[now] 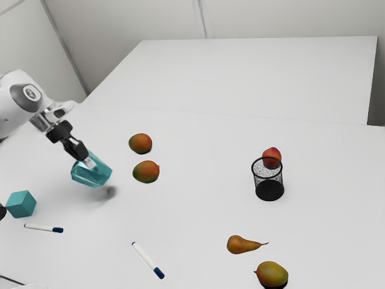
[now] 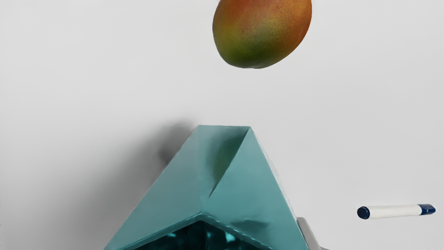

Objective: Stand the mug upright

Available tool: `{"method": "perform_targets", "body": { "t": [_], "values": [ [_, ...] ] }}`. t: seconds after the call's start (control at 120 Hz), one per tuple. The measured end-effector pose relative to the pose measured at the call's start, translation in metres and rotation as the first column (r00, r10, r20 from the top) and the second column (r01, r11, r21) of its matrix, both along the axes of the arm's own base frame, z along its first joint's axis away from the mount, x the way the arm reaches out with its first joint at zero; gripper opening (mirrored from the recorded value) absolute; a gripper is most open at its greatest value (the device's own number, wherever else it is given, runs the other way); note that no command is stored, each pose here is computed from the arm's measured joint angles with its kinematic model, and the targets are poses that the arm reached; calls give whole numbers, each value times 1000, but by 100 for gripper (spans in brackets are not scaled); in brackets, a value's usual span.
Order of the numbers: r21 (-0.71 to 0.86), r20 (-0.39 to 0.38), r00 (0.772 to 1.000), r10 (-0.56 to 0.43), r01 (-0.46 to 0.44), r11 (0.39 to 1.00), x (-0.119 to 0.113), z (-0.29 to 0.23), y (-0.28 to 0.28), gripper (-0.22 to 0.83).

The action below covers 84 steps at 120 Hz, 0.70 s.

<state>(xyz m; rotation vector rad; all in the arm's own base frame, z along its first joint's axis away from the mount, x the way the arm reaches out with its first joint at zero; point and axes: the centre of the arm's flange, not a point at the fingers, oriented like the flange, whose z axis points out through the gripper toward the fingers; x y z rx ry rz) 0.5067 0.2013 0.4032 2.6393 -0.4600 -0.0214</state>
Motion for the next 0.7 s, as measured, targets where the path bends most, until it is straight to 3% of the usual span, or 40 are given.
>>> {"method": "perform_targets", "body": {
  "t": [0.108,0.433,0.7],
  "values": [
    [106,14,998,-56,54,993,10,14,-36,-16],
    [374,3,990,-142,130,918,10,8,-129,-17],
    [450,14,998,-64,51,891,1,-10,-152,-17]
  ]
}}
